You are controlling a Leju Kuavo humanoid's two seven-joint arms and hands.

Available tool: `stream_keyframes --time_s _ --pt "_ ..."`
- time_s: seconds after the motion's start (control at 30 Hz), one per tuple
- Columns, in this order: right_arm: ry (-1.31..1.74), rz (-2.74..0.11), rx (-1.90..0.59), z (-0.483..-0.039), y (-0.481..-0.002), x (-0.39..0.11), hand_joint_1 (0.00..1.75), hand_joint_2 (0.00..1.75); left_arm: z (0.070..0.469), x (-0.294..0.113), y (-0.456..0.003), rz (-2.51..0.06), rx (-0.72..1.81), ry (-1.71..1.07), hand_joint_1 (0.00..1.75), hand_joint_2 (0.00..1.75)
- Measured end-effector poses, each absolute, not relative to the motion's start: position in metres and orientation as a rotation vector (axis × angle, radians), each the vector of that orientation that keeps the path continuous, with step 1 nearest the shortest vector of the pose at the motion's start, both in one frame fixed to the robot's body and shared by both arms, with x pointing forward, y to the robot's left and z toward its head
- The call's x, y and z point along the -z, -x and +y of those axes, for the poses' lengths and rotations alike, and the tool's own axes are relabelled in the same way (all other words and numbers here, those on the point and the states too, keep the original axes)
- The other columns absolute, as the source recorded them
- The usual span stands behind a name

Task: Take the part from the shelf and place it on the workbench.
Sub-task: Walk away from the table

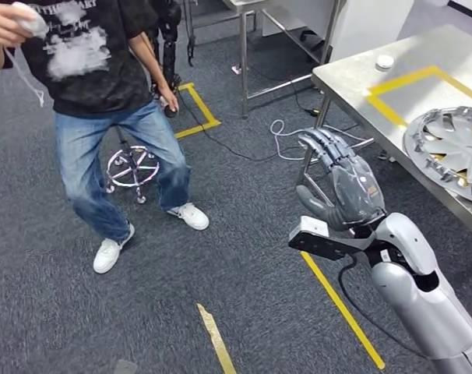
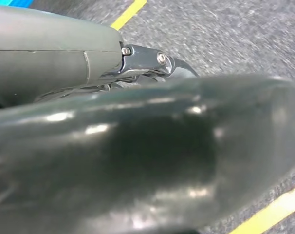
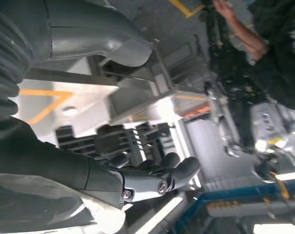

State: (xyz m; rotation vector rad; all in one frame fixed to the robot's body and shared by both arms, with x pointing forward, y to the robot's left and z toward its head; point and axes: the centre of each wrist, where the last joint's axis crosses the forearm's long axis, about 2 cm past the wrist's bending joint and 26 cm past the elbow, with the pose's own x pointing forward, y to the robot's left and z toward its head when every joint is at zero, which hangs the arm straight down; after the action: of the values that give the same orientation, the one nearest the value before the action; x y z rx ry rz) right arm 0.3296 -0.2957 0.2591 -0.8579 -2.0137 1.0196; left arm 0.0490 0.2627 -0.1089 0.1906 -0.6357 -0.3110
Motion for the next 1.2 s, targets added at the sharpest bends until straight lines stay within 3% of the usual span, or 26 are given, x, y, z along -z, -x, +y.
stream_keyframes --time_s 0.37,0.93,1.07,1.2 --pt "0.846 -1.946 -0.991 -0.314 -0.311 -0.227 0.00 1.75 0.265 0.109 -0.047 -0.635 0.310 -0.191 0.00 0.00" --pt "0.854 -1.935 -1.044 -0.320 -0.305 -0.222 0.00 1.75 0.270 0.110 -0.046 -0.645 0.315 -0.171 0.00 0.00" --pt "0.855 -1.924 -1.061 -0.323 -0.305 -0.221 0.00 0.00 0.270 0.110 -0.048 -0.650 0.314 -0.164 0.00 0.00" --pt "0.844 -1.912 -1.061 -0.325 -0.303 -0.217 0.00 0.00 0.270 0.110 -0.047 -0.656 0.316 -0.145 0.00 0.00"
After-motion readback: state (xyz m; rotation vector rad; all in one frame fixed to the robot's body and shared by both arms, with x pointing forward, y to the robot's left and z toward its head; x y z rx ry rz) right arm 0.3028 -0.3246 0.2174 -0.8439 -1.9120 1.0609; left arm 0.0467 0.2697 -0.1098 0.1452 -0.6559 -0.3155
